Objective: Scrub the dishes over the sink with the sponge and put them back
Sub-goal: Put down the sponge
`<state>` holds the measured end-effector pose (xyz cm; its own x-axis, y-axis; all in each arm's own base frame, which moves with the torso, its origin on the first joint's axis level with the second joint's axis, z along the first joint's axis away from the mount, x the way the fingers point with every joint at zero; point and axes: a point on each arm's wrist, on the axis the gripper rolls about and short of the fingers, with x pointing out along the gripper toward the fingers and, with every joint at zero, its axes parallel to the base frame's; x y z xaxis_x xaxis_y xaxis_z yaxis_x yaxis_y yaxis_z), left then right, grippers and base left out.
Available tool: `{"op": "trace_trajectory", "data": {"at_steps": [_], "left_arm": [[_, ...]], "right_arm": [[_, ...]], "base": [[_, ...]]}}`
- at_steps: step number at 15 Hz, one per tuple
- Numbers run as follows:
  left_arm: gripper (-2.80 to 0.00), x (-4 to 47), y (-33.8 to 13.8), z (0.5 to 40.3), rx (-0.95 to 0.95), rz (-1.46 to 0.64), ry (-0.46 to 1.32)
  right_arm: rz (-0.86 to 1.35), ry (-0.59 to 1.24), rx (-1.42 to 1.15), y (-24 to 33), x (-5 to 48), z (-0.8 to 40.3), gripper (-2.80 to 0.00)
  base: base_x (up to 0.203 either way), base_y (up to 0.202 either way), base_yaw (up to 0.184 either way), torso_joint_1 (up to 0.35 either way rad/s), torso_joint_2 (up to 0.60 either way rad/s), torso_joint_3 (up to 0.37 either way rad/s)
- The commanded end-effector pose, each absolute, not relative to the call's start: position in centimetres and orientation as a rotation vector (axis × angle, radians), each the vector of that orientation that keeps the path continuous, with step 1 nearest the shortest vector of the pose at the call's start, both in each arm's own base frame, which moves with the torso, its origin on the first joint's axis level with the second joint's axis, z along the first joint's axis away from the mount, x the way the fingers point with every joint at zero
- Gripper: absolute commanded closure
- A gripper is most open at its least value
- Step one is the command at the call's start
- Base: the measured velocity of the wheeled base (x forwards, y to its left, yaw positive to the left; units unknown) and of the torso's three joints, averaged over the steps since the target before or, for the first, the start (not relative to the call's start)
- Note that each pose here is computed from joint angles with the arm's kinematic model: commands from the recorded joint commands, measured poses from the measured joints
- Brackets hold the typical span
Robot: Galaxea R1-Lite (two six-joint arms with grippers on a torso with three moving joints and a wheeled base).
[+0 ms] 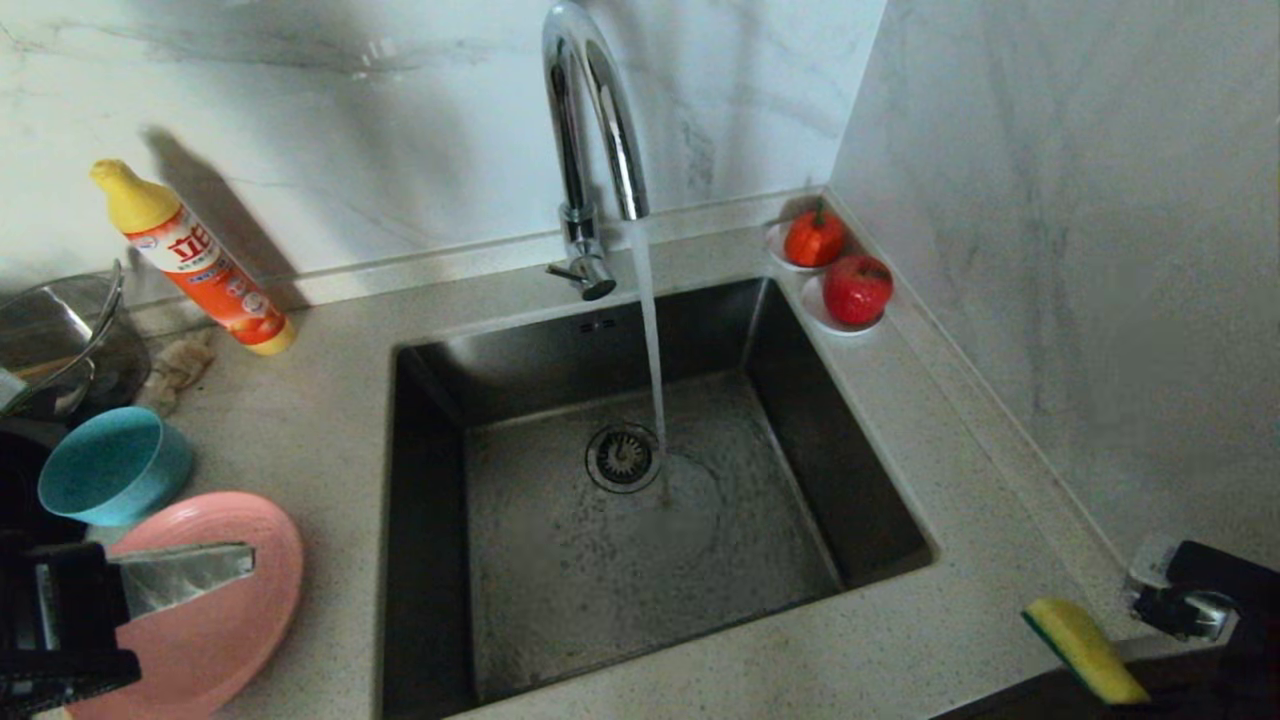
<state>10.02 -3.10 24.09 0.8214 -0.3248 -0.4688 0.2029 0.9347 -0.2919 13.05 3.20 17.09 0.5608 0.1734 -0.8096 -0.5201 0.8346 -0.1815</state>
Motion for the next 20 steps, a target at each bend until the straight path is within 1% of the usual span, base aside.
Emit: {"op": "trace_trajectory", "data": {"at_steps": [1, 4, 7, 14, 16, 20], "left_arm": [[0.00, 10.2, -3.1, 24.4, -0.236, -0.283, 0.536], [0.00, 10.3, -3.2, 24.4, -0.232, -0.266, 0.538], [0.00, 10.8, -3.3, 24.7, -0.230, -0.256, 0.536], [0.00, 10.8, -3.3, 25.0, -0.229, -0.255, 0.540], [0.00, 10.9, -3.3, 24.9, -0.230, -0.254, 0.544], [0.00, 10.9, -3.3, 25.1, -0.230, -0.254, 0.536]], "right_arm": [[0.454, 0.923, -0.484, 3.2, 13.5, 16.1, 0.00], [0.452, 0.898, -0.515, 3.3, 14.3, 15.5, 0.00], [0.399, 0.901, -0.578, 3.4, 15.8, 14.3, 0.00], [0.343, 0.898, -0.568, 3.4, 20.4, 11.7, 0.00], [0.333, 0.852, -0.572, 3.5, 21.5, 11.8, 0.00], [0.330, 0.831, -0.584, 3.6, 22.4, 12.3, 0.00]], "base": [[0.000, 0.000, 0.000, 0.000, 0.00, 0.000], [0.000, 0.000, 0.000, 0.000, 0.00, 0.000], [0.000, 0.000, 0.000, 0.000, 0.00, 0.000], [0.000, 0.000, 0.000, 0.000, 0.00, 0.000], [0.000, 0.000, 0.000, 0.000, 0.00, 0.000], [0.000, 0.000, 0.000, 0.000, 0.00, 0.000]]}}
